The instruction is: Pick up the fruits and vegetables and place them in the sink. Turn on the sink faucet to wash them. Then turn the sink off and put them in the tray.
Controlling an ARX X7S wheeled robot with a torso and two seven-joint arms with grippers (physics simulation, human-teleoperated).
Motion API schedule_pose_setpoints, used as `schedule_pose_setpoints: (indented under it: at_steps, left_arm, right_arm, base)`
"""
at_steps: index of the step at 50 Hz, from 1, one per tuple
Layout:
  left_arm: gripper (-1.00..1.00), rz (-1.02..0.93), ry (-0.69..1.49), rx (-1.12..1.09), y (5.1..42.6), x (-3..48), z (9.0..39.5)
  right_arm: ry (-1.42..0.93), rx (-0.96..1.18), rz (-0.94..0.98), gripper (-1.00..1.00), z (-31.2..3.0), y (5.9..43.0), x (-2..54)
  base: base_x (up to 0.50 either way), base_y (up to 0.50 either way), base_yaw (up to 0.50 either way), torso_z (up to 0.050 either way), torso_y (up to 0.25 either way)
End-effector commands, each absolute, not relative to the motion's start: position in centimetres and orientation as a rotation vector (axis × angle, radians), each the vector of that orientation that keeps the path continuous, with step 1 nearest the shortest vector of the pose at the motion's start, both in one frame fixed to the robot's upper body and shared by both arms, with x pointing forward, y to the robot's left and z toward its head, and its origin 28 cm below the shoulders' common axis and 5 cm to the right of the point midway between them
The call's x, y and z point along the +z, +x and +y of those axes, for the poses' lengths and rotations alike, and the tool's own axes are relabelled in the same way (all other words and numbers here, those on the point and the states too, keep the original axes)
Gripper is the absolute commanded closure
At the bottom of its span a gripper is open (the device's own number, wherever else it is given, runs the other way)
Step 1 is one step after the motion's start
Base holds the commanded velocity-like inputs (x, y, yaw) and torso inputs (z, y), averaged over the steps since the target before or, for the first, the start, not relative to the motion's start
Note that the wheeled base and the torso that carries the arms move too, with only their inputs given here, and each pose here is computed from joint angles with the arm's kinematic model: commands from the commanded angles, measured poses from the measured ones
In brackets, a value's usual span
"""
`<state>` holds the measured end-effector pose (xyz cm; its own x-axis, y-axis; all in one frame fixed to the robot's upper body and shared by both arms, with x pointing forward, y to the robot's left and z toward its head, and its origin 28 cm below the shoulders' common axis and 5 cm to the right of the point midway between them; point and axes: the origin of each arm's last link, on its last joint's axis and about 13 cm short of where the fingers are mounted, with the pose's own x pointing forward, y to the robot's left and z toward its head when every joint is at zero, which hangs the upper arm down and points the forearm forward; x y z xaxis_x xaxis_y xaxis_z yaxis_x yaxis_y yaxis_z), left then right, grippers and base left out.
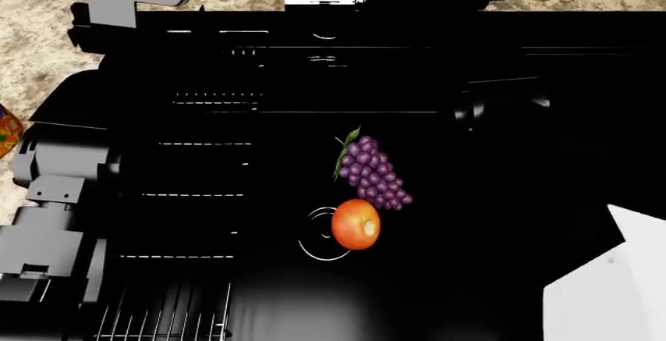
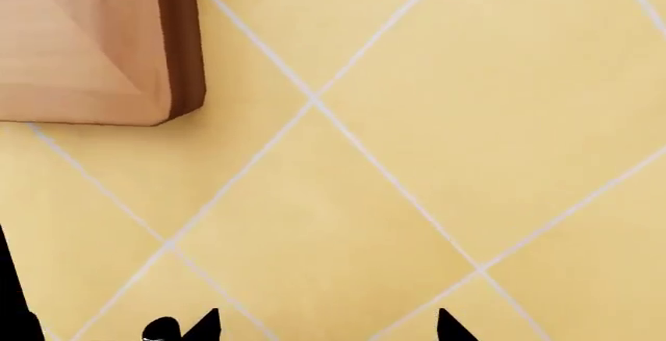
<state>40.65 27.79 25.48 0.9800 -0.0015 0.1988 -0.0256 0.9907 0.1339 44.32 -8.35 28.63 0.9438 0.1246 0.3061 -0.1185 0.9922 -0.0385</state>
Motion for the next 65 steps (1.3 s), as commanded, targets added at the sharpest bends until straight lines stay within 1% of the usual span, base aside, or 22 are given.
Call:
schedule_pose_setpoints:
  at_steps: [1,11,21,31,37,41,48,50,52,55,61,65]
  left_arm:
    - [-1.0,-0.201,0.134,0.013,40.6,25.5,27.9]
    - [-1.0,-0.202,0.134,0.003,40.6,25.6,27.7]
    - [-1.0,-0.201,0.137,-0.01,40.7,25.7,27.2]
    - [-1.0,-0.194,0.14,-0.029,40.8,25.6,26.7]
    - [-1.0,-0.184,0.151,-0.057,40.5,26.2,26.4]
    - [-1.0,-0.182,0.203,-0.097,39.9,27.8,26.3]
    - [-1.0,-0.129,0.253,-0.259,37.3,31.8,25.2]
    - [-1.0,-0.118,0.271,-0.291,36.8,32.8,25.1]
    - [-1.0,-0.101,0.309,-0.316,36.5,33.6,25.1]
    - [-1.0,-0.076,0.383,-0.355,35.9,34.4,25.1]
    - [-1.0,-0.048,0.469,-0.435,34.8,35.4,24.3]
    - [-1.0,-0.016,0.522,-0.513,33.7,35.4,23.6]
  right_arm:
    - [-0.055,0.251,-0.337,-1.0,-7.1,44.2,30.6]
    - [-0.075,0.279,-0.358,-1.0,-6.9,44.1,31.4]
    - [-0.103,0.146,-0.378,-1.0,-10.0,44.1,32.5]
    - [-0.133,0.138,-0.339,-1.0,-11.2,43.9,32.2]
    - [-0.173,0.178,-0.277,-1.0,-11.1,41.4,31.7]
    - [-0.189,0.185,-0.223,-1.0,-11.5,39.4,32.5]
    - [-0.161,0.187,-0.09,-1.0,-13.9,34.9,34.8]
    - [-0.149,0.147,-0.042,-1.0,-15.0,33.7,35.2]
    - [-0.207,0.171,-0.033,-1.0,-15.2,32.1,36.5]
    - [-0.234,0.194,0.029,-1.0,-15.6,30.4,37.5]
    - [-0.228,0.295,0.162,-1.0,-15.6,28.8,37.1]
    - [-0.205,0.327,0.206,-1.0,-15.5,28.3,37.0]
  base:
    - [0.0,0.0,0.0,0.0,0.0]
    - [0.0,0.0,0.0,0.0,0.002]
    - [0.0,0.0,0.0,0.0,0.001]
    - [0.0,0.0,0.0,-0.008,0.239]
    - [0.0,0.0,0.0,-0.008,0.25]
    - [0.0,0.0,0.0,0.0,0.0]
    - [0.0,0.0,0.0,0.0,0.0]
    - [0.0,0.0,0.0,0.0,0.0]
    - [0.0,0.0,0.0,0.0,0.0]
    - [0.0,0.0,0.0,0.0,0.0]
    - [0.0,0.0,0.0,0.0,0.0]
    - [0.0,0.0,0.0,0.0,0.0]
